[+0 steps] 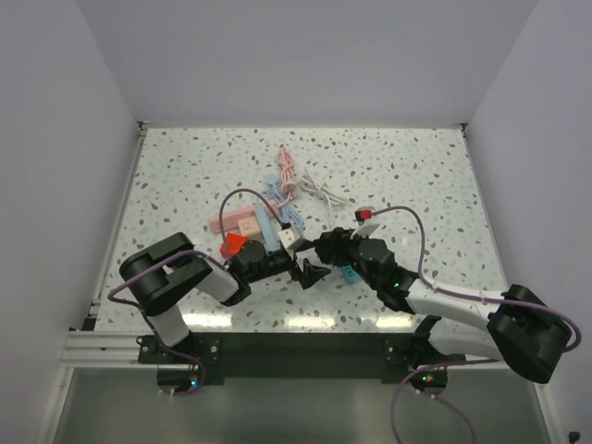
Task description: Insert the plug
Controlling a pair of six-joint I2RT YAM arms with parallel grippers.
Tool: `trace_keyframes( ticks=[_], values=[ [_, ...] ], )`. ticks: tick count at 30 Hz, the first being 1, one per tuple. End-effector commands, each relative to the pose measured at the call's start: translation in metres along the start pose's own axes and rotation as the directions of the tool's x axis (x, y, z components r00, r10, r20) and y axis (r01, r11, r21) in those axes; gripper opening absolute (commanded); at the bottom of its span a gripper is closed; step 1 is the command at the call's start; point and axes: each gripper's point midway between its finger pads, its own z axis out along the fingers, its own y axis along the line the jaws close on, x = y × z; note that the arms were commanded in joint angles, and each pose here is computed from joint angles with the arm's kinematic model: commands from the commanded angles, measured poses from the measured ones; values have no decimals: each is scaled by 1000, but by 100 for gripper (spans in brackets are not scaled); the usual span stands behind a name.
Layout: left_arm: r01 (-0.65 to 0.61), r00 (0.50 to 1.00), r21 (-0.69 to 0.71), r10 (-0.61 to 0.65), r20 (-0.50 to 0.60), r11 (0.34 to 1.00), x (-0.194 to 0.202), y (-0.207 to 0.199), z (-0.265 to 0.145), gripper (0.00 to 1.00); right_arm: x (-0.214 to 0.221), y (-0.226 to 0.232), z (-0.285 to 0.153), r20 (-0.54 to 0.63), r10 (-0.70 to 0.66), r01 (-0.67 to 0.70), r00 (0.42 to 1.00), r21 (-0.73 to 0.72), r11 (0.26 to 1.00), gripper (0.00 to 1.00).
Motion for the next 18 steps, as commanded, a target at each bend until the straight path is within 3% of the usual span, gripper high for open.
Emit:
trace_keyframes(
  ticks=[1,7,18],
  values=[
    [-79,994,-25,77,-72,997,17,12,-14,100,-55,30,-5,168,86,-73,982,-80,994,12],
    [-60,997,-52,58,-45,997,9,15,-14,100,-64,33,-10,183,78,-64,980,-86,994,11],
    [-7,988,-45,14,154,999,-41,2,0,100,-46,33,-5,144,117,-101,983,-112,988,10]
  ],
)
